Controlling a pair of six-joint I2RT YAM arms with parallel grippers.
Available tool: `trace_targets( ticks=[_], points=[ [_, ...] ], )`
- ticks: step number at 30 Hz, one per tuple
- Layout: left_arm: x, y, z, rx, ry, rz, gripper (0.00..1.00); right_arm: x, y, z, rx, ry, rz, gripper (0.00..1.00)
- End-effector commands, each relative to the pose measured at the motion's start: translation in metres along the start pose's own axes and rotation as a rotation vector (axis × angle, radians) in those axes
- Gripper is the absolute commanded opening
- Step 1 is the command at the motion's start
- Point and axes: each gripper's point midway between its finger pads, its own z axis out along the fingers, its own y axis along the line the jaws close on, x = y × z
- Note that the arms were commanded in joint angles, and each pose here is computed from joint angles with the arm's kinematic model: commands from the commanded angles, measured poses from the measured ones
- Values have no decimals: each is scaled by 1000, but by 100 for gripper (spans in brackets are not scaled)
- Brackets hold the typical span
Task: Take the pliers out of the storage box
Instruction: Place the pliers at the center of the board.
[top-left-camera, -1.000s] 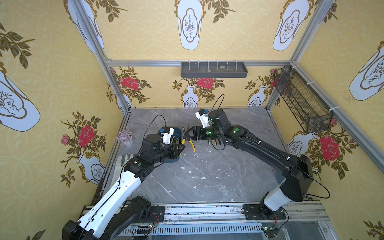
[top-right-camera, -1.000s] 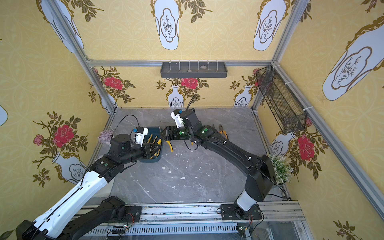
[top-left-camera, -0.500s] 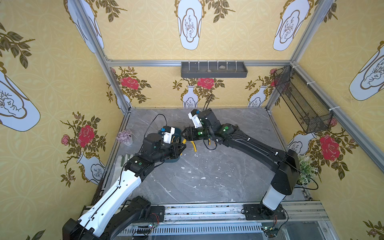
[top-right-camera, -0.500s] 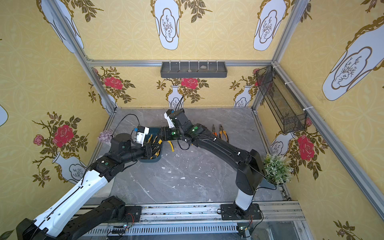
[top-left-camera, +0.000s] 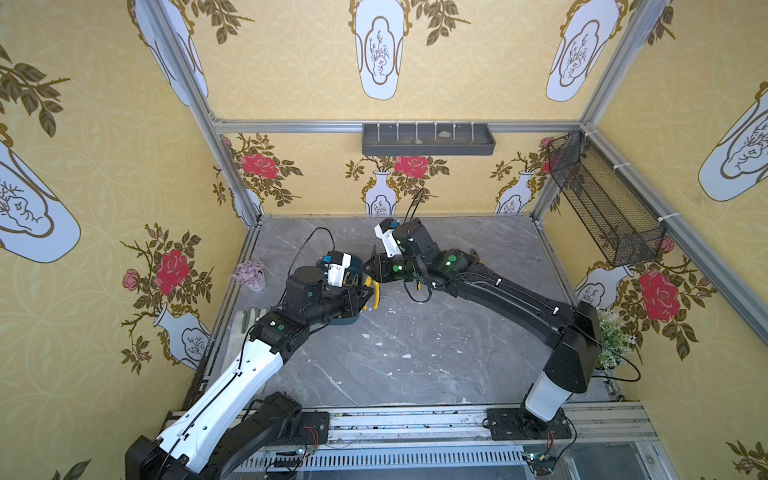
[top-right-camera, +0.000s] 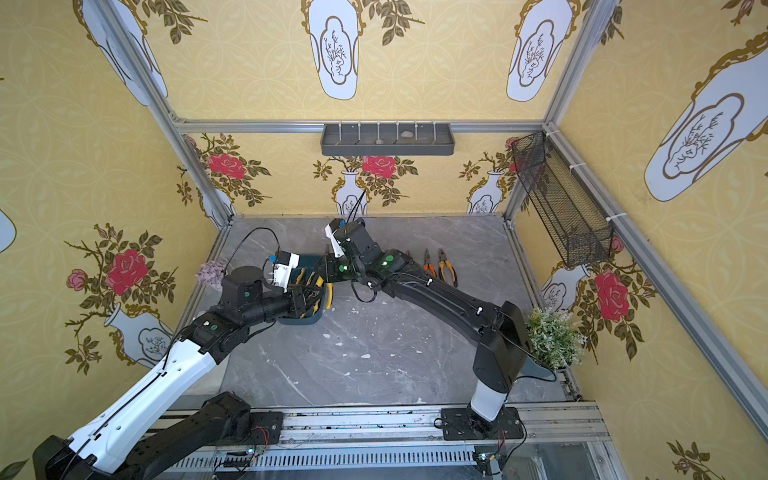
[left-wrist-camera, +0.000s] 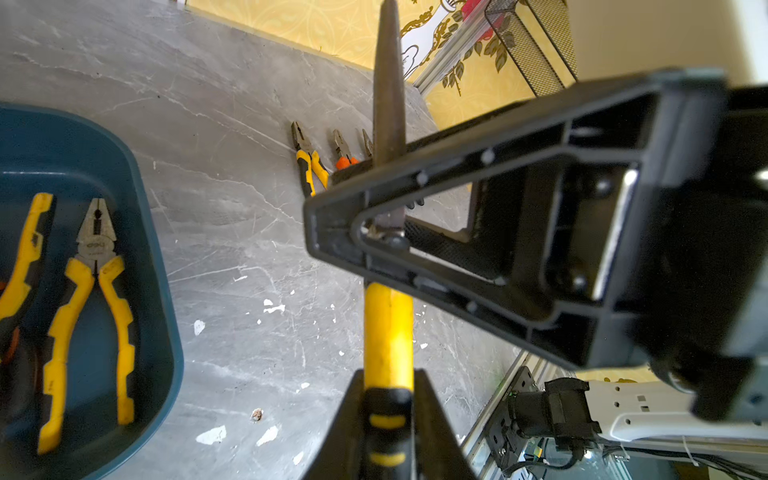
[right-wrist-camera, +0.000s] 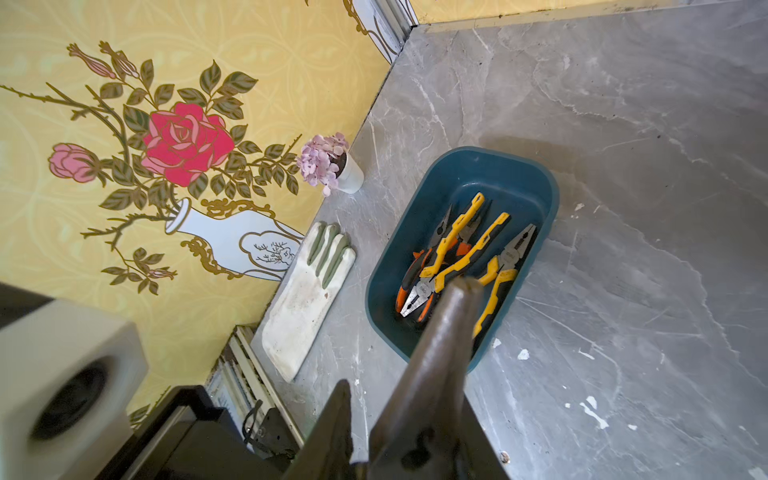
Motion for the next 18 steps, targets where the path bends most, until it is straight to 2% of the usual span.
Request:
trace_targets(
  ticks=[1, 3, 5, 8, 10, 15, 18],
  points=[
    [-3, -7, 1, 37, -11, 12, 53, -8, -3, -4, 33, -39, -11, 0],
    [-1, -7, -1, 29, -7, 13, 70, -12, -9, -6, 67, -47, -20, 0],
    [1, -6, -4, 19, 0, 20, 72, -16, -20, -9, 124, -53, -25, 0],
    [3, -11, -14, 25, 0, 30, 65, -24, -47, -11, 226, -47, -19, 0],
    [6, -11, -19, 25, -1, 29, 65, -27, -71, -7, 296, -9, -3, 0],
    [17, -1, -23, -7, -2, 18, 65, -20, -146, 29, 463, 174, 20, 0],
    [26, 8, -17, -17, 18, 6, 64, -18, -184, 52, 552, 233, 0, 0]
  ],
)
